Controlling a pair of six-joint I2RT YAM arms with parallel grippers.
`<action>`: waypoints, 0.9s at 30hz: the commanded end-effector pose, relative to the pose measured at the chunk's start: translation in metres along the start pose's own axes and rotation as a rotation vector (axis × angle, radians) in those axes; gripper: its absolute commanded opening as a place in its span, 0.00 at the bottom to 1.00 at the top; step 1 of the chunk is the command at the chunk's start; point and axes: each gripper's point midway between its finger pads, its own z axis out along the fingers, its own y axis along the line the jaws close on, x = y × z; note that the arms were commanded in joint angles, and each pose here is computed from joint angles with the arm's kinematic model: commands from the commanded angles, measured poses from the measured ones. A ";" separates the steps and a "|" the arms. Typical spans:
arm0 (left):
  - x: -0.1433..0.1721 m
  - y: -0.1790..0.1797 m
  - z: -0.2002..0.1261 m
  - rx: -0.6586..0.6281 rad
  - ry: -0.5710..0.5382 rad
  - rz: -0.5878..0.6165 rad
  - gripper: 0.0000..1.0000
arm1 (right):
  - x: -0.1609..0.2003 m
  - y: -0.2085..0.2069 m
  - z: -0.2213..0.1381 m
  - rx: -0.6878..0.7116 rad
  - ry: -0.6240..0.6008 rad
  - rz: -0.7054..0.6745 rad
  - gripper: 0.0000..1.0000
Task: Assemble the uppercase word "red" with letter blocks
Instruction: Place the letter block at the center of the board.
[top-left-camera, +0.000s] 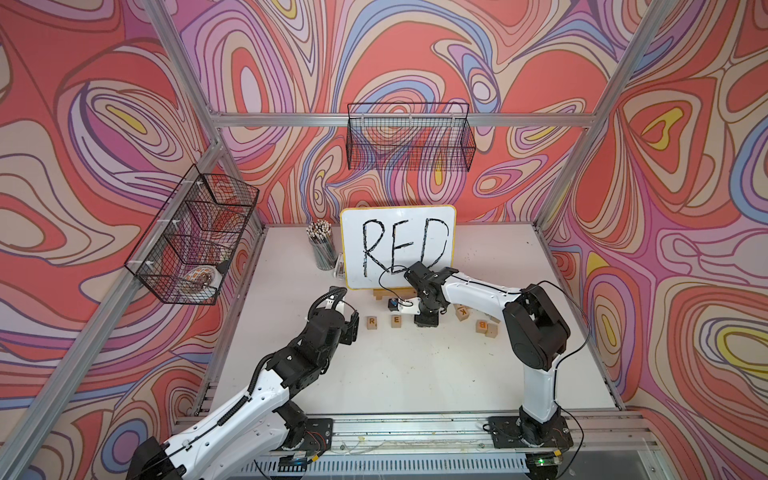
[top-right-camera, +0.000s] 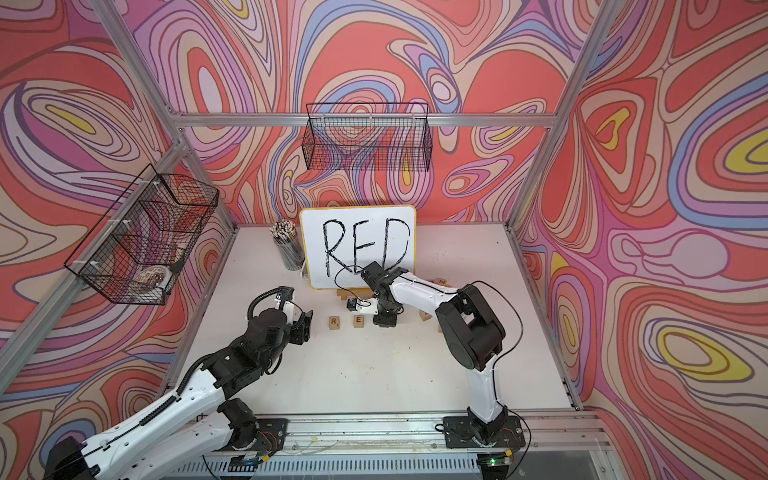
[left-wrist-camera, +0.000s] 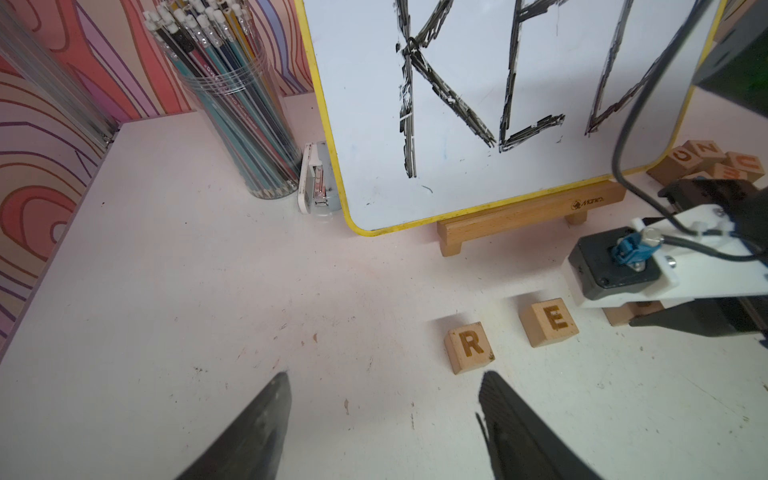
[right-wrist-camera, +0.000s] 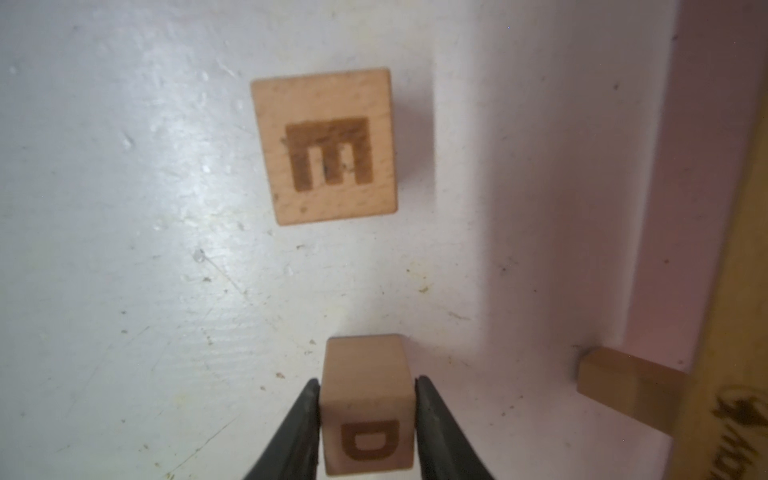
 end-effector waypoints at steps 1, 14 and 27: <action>-0.007 0.004 -0.002 -0.020 -0.010 0.000 0.75 | -0.002 -0.007 -0.001 0.017 -0.007 0.016 0.41; -0.007 0.003 -0.001 -0.017 -0.013 -0.001 0.75 | -0.017 -0.005 -0.034 0.044 -0.120 0.019 0.45; -0.007 0.002 0.000 -0.015 -0.016 -0.003 0.75 | -0.022 -0.009 -0.094 0.157 -0.297 0.426 0.45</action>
